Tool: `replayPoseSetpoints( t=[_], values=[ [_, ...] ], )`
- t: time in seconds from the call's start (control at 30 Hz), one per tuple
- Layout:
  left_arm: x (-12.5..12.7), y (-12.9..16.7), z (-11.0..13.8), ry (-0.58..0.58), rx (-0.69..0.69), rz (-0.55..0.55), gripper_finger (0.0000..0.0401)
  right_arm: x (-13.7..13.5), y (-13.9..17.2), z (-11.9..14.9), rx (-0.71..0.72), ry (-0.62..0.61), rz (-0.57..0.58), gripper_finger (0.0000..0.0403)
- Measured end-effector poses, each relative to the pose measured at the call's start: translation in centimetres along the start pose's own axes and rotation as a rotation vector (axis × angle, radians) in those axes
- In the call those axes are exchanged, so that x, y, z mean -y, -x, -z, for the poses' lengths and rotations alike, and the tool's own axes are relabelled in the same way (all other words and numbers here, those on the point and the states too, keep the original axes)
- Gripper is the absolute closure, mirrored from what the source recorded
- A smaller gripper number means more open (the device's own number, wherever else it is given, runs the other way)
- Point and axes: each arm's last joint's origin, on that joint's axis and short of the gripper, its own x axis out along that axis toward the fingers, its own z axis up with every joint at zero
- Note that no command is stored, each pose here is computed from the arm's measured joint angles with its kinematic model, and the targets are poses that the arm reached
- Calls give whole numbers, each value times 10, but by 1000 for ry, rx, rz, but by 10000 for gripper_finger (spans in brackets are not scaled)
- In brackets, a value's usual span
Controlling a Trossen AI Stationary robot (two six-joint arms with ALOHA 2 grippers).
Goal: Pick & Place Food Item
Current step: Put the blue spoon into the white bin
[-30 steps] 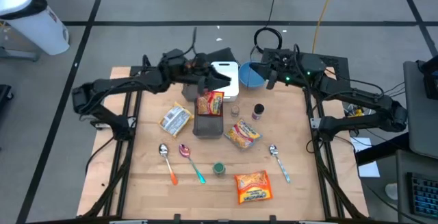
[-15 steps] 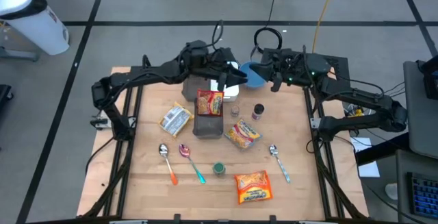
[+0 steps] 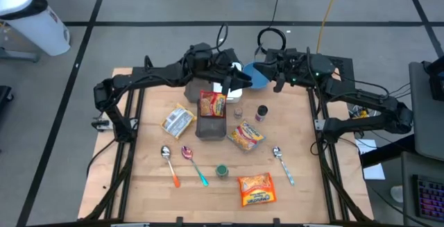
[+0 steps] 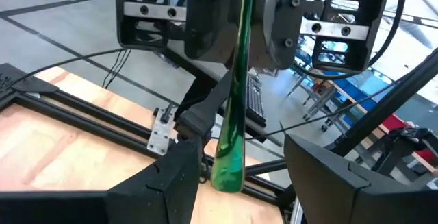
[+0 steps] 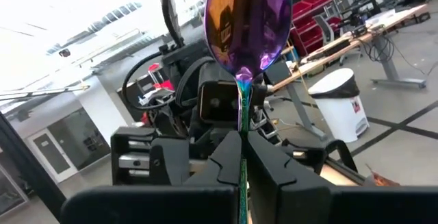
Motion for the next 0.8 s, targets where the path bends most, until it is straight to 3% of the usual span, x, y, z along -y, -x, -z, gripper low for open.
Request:
replayPoseSetpoints(
  t=[0.5,0.8],
  values=[
    [1,-1,1,17,15,-26,188,4,-7,5,-8,-23,-4,403],
    [1,-1,1,10,15,-27,292,4,-7,4,-6,-21,-7,403]
  ],
)
